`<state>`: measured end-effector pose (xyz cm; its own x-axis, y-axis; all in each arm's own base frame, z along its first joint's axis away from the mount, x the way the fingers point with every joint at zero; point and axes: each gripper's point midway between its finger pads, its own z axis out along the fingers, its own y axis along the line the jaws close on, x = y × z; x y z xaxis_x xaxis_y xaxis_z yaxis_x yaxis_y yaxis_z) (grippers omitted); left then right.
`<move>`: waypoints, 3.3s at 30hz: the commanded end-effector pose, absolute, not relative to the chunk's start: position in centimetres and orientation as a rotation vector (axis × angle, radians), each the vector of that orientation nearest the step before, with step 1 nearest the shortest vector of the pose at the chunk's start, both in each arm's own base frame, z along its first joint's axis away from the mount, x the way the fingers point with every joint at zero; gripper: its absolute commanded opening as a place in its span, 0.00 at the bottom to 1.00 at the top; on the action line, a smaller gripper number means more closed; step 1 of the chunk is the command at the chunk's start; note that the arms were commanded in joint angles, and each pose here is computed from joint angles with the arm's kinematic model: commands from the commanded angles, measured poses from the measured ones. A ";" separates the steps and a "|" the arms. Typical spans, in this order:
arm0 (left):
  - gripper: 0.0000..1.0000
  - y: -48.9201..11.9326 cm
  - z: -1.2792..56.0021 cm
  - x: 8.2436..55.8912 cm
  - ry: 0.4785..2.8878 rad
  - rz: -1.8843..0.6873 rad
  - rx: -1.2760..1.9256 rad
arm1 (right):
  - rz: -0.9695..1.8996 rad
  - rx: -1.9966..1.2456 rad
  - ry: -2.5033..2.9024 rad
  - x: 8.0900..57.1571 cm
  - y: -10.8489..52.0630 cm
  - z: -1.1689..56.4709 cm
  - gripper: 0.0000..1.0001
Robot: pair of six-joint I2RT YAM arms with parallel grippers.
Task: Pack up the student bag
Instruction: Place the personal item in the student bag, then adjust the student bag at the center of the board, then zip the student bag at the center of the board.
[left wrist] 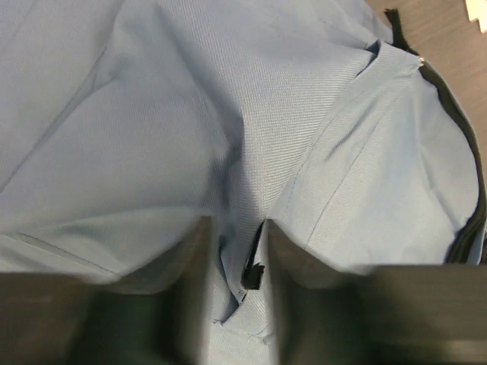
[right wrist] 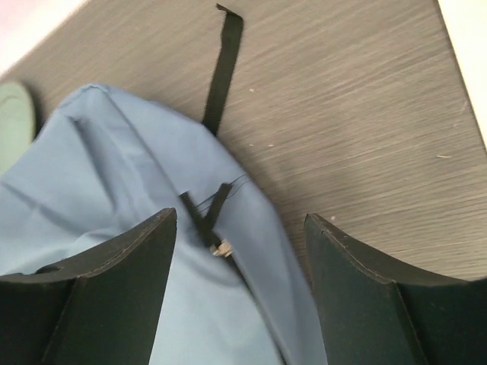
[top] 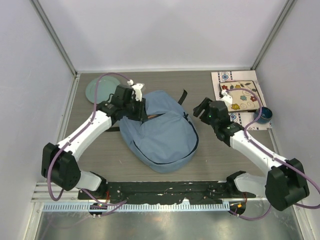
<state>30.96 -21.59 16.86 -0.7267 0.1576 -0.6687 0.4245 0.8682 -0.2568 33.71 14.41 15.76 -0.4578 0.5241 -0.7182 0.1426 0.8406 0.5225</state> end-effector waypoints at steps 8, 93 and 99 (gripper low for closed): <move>0.74 -24.5 22.7 29.7 2.249 -0.985 0.346 | 0.716 0.297 2.280 32.2 19.0 9.6 0.69; 0.05 -11.8 13.5 30.5 2.155 -0.866 -0.478 | 0.913 -0.188 2.101 31.4 45.6 19.0 0.13; 0.00 -11.8 13.5 30.4 2.160 -0.862 -0.473 | 0.859 -0.170 2.118 31.7 44.9 18.4 0.01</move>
<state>30.13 -10.61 11.55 -0.6548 -0.5826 -0.4815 -0.1547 0.7269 -0.6691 30.76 44.51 16.13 -0.6974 0.1286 -0.7051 -0.3891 0.7582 0.5232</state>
